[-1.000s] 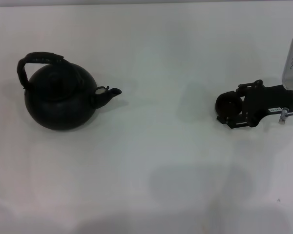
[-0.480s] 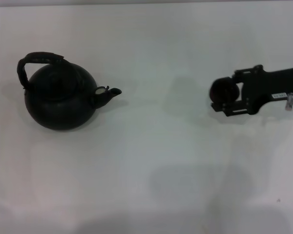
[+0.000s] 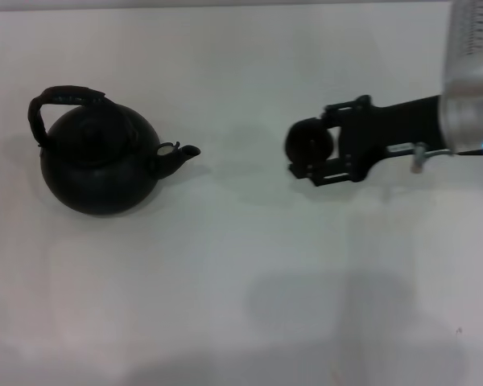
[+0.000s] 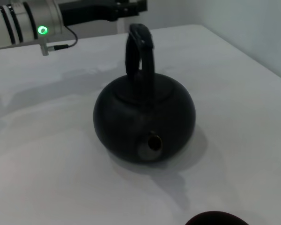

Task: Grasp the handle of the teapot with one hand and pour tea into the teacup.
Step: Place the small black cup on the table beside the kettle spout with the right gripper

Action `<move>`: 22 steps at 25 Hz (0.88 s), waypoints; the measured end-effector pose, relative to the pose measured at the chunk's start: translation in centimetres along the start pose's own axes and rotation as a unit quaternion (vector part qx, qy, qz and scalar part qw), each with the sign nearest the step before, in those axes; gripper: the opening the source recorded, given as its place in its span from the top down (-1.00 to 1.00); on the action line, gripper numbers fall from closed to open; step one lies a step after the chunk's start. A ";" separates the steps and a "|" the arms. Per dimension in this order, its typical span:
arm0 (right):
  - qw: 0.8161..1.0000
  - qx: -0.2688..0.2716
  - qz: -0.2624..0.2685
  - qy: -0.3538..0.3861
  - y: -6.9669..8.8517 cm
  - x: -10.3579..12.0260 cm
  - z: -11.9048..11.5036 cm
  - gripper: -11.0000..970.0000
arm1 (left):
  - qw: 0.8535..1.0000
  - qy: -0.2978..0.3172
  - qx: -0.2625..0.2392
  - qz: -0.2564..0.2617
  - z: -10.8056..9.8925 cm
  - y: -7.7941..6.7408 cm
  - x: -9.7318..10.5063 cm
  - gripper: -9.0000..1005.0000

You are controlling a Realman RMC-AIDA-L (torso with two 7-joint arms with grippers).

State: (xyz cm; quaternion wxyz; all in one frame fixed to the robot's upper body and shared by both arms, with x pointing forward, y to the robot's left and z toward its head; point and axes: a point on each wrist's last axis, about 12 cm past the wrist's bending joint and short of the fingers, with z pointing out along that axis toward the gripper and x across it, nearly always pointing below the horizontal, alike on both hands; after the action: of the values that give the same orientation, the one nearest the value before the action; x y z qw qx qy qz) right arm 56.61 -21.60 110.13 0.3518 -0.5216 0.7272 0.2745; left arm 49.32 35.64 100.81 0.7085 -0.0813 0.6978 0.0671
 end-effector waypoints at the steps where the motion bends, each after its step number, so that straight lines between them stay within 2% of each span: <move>1: 1.000 0.001 -0.004 0.000 0.1 -0.2 0.4 -0.50 | 1.000 0.000 0.000 0.000 0.0 0.0 0.0 -0.74; 7: 0.999 0.011 -0.023 0.028 0.7 -1.2 3.5 -0.52 | 1.000 0.000 0.004 0.000 -0.1 -0.2 0.0 -0.74; 11: 0.998 0.011 -0.040 0.044 1.3 -1.1 4.6 -0.54 | 1.000 0.000 0.006 0.000 -0.1 -0.2 0.1 -0.74; 22: 0.996 0.011 -0.051 0.076 2.0 0.0 6.1 -0.60 | 1.000 0.000 0.006 0.000 -0.1 -0.3 0.0 -0.75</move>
State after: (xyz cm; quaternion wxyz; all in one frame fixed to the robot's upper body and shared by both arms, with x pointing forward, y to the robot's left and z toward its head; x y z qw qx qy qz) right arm 56.12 -16.34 106.52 0.3149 -0.5730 0.7275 0.2081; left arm 49.32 35.38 100.78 0.7093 -0.0768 0.6979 0.0631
